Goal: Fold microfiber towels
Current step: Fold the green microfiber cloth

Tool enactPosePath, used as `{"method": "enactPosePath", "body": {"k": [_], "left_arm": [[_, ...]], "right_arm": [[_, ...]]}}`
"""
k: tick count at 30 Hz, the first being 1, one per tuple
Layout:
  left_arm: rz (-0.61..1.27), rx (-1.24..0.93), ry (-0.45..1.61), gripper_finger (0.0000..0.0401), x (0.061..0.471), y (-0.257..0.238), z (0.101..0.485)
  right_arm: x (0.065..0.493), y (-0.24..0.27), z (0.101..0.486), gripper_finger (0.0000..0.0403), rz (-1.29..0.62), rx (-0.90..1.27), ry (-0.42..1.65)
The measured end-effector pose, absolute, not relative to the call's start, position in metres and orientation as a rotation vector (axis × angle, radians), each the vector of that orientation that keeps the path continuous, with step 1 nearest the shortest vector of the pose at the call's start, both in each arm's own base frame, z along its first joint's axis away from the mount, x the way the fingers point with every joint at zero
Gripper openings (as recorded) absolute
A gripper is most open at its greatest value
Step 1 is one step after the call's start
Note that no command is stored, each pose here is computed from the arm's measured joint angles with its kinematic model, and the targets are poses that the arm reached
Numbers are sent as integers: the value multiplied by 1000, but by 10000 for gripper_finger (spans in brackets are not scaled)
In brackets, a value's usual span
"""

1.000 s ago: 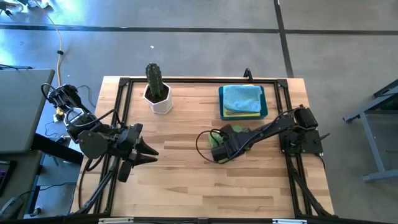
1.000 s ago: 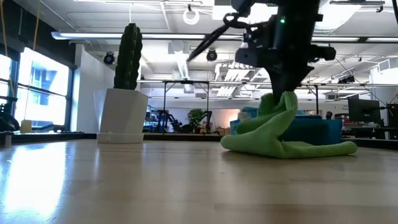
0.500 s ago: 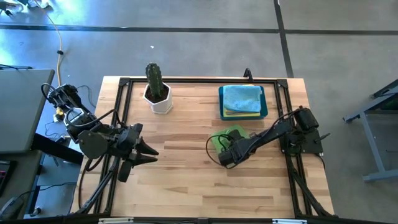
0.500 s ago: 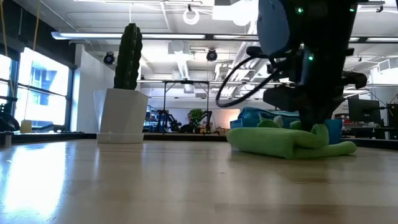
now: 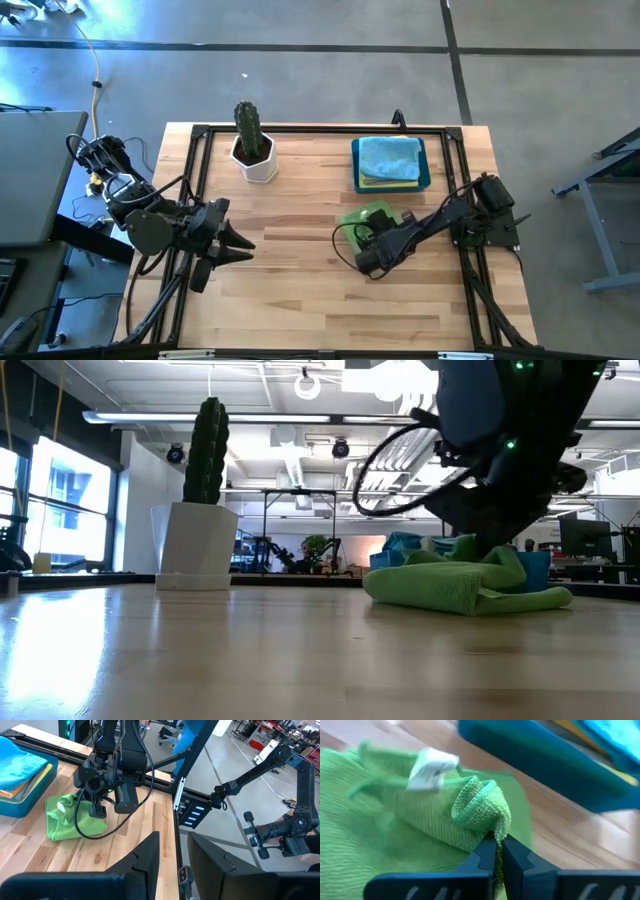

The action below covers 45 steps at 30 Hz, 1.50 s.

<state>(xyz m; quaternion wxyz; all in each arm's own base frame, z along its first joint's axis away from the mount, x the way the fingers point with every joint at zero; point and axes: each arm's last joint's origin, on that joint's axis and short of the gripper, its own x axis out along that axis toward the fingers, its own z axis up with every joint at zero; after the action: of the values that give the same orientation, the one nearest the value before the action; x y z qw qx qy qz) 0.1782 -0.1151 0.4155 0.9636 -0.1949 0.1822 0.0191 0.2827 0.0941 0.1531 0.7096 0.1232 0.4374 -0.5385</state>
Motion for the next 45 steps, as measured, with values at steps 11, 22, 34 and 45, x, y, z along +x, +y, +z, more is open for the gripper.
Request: {"method": "enactPosePath", "body": {"k": [11, 22, 34, 45], "left_arm": [[47, -393, 364, 90, 178, -115, 416], [85, -386, 346, 90, 178, -114, 416], [107, -383, 335, 90, 178, -113, 416], [111, -408, 334, 90, 178, -113, 416]], "right_arm": [[273, 93, 148, 26, -1213, 298, 1123], [261, 86, 180, 147, -1326, 123, 1388], [312, 112, 188, 149, -990, 358, 1050], [295, 83, 150, 149, -1128, 372, 1067]]}}
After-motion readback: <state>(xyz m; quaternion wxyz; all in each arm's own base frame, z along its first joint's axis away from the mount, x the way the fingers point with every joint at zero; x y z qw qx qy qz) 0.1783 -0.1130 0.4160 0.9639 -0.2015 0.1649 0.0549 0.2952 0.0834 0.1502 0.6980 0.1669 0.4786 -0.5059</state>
